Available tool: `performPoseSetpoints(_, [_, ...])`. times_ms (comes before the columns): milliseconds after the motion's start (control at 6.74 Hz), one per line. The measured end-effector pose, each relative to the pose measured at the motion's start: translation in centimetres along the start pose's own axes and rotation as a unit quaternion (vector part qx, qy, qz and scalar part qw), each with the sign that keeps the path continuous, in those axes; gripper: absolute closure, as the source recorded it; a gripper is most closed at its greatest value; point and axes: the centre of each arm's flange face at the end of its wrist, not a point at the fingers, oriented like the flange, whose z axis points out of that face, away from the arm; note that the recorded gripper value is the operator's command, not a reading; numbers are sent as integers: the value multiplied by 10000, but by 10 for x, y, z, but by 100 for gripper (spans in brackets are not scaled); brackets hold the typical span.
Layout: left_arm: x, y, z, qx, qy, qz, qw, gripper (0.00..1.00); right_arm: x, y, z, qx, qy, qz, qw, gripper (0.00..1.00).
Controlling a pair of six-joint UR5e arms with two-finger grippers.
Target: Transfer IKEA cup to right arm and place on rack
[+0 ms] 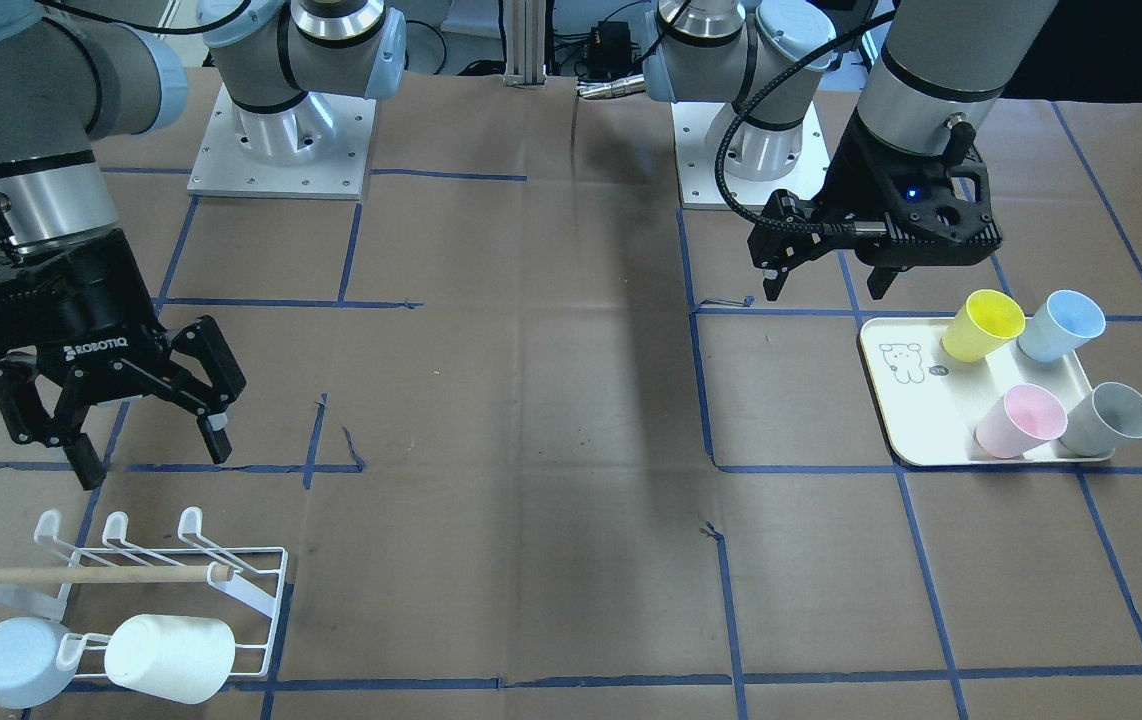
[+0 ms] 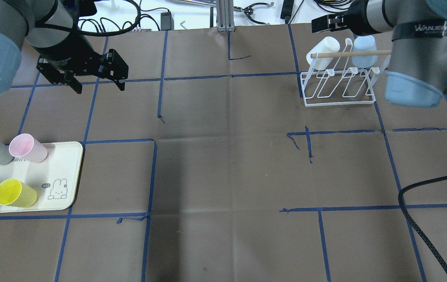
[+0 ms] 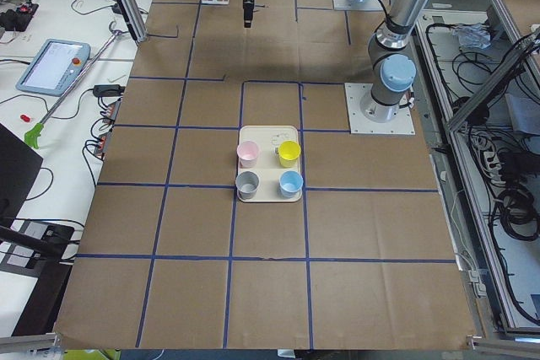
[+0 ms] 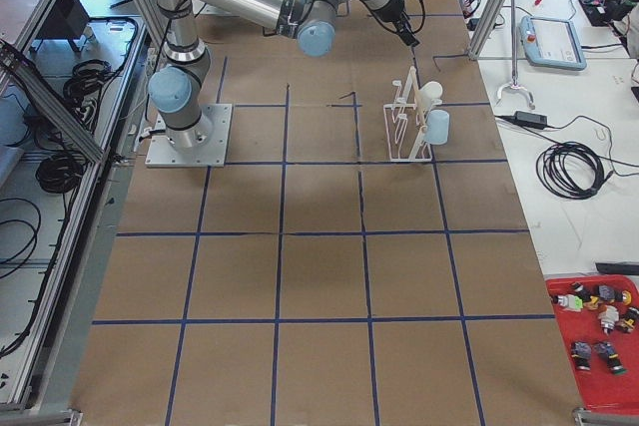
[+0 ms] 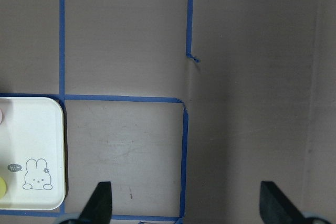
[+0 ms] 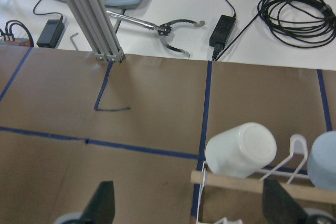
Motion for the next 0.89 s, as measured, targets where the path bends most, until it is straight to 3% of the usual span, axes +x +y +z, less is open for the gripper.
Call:
performPoseSetpoints(297, [0,-1,1,-15,1,2,10000,1,-13,22,-20,-1055,-124,274,9940,0])
performPoseSetpoints(593, [0,-3,6,-51,1,8,10000,1,-33,33,-37,-2118,137,416,9763,0])
performPoseSetpoints(741, [0,-4,8,-71,1,10,10000,1,-50,33,-45,-2427,385,566,9677,0])
performPoseSetpoints(890, [0,-5,10,-89,-1,10,10000,1,-64,34,-50,-2547,627,685,9625,0])
